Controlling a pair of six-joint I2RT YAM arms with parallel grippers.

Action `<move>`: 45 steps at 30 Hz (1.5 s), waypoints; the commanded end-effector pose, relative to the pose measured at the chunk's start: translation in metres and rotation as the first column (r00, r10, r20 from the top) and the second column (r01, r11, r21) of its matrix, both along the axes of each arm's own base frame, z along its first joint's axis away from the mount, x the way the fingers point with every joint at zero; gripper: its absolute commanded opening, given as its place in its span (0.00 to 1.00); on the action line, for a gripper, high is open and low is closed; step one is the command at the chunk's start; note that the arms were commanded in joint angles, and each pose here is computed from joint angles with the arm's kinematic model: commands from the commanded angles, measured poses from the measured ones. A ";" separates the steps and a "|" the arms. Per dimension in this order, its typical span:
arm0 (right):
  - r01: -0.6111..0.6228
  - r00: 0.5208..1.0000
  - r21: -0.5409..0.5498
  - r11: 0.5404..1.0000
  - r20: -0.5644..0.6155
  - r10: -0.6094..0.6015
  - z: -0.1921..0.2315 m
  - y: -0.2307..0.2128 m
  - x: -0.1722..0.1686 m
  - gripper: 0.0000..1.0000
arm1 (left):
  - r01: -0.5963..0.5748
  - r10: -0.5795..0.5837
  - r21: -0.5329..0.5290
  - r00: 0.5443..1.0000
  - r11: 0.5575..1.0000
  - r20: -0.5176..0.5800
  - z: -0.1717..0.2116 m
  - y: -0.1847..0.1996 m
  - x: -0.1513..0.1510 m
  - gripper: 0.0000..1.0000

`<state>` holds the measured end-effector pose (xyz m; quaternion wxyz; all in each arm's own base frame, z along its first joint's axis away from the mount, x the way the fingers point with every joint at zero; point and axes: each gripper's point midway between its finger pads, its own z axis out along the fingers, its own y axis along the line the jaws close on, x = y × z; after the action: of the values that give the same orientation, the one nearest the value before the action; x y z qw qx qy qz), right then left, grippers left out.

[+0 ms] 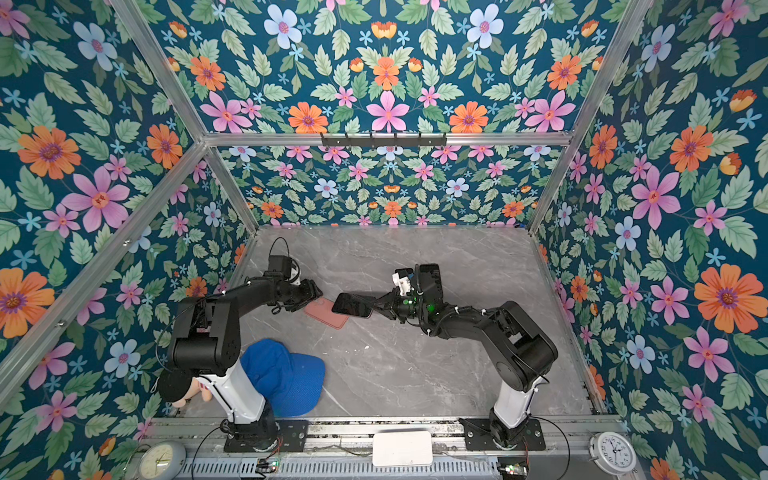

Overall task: Put the phone into the phone case
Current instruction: 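Grasp the pink case on the table with the left gripper, then lower the black phone into the pink case held by the left gripper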

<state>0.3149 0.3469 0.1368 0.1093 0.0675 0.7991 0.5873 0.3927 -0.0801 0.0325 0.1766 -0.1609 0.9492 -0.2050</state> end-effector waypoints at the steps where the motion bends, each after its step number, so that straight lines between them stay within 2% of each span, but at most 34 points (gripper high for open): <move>1: -0.018 0.999 0.023 1.000 0.044 0.017 0.011 0.001 -0.002 0.00 | -0.010 0.005 -0.044 0.994 0.999 -0.108 -0.013 -0.010 -0.029 0.67; 11: -0.026 1.000 0.013 1.000 0.003 0.026 -0.004 0.000 -0.008 0.00 | 0.008 -0.020 -0.142 0.996 0.990 -0.084 -0.003 -0.041 -0.049 0.67; 16: -0.040 0.999 0.001 0.999 -0.003 0.040 -0.009 0.003 -0.006 0.00 | 0.015 -0.025 -0.134 0.997 0.991 -0.076 0.001 -0.038 -0.052 0.67; 33: -0.086 0.996 0.004 0.996 -0.040 0.086 -0.029 0.021 -0.005 0.00 | -0.003 -0.008 -0.236 0.999 0.972 -0.047 0.007 -0.041 -0.050 0.67; 45: -0.121 0.991 -0.037 0.992 -0.070 0.118 -0.050 0.027 -0.002 0.00 | 0.003 -0.017 -0.244 0.998 0.970 -0.057 0.001 -0.042 -0.051 0.67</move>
<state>0.3150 0.3709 0.0846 0.0531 0.0515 0.8197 0.5680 0.3458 -0.1231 0.0388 0.1352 -0.1791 0.9200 -0.3214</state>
